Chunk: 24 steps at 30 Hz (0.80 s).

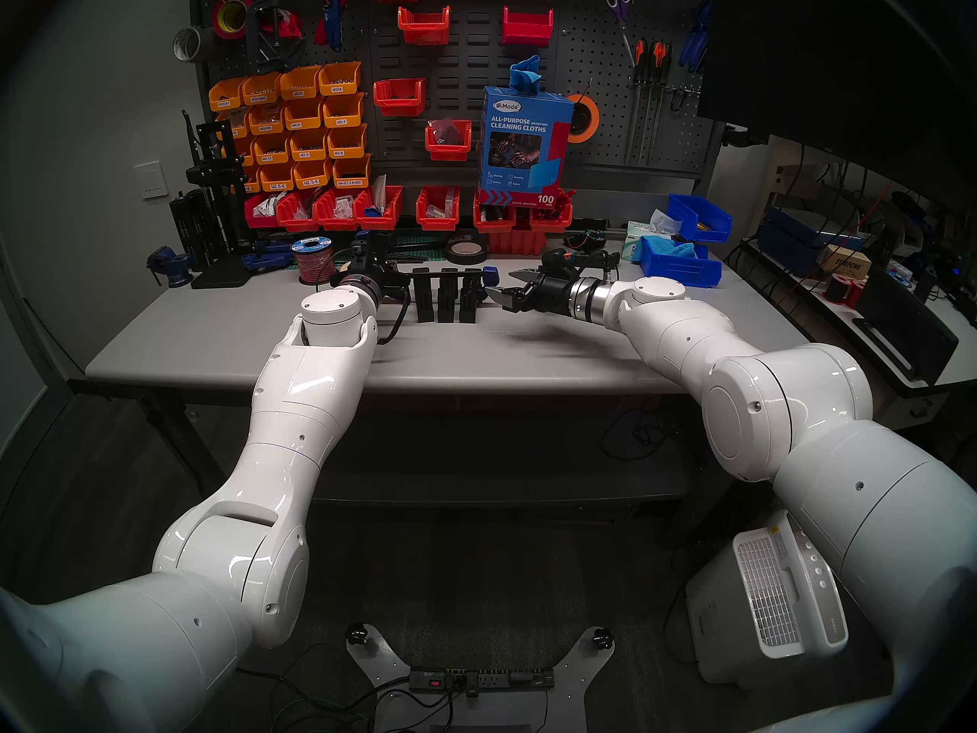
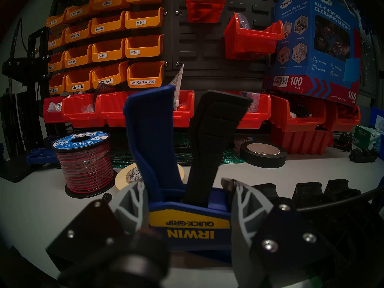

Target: Clamp the two 3D printed pieces together with the clamp

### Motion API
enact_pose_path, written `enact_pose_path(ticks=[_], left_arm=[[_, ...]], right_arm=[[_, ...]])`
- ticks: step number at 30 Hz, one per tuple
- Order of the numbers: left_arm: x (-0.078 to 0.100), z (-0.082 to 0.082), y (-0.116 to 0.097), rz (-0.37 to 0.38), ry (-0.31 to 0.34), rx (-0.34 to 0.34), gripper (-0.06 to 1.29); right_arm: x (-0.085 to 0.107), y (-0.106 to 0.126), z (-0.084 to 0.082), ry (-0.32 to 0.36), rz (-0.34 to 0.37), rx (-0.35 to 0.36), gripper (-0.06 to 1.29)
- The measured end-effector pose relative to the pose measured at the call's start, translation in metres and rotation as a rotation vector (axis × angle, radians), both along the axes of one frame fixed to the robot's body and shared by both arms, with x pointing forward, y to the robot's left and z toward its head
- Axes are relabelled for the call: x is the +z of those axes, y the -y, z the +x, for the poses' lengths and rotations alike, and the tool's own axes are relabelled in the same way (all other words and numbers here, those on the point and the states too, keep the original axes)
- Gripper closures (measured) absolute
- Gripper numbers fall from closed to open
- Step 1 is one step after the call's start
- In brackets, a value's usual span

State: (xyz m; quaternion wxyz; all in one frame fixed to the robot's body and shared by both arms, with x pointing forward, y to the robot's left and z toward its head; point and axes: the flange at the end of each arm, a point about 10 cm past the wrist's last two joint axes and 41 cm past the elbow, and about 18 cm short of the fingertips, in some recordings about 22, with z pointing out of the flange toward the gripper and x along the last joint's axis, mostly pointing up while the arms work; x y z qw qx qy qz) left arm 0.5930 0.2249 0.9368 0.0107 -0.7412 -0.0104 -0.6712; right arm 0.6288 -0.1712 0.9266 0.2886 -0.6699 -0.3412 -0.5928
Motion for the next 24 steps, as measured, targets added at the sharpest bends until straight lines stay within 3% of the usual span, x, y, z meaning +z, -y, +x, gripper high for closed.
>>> enact_pose_path(ticks=[24], left_arm=[[0.000,0.000,0.000,0.000,-0.001,0.000,0.69]], right_arm=[[-0.001,-0.011,0.004,0.017,0.005,-0.055,0.00]])
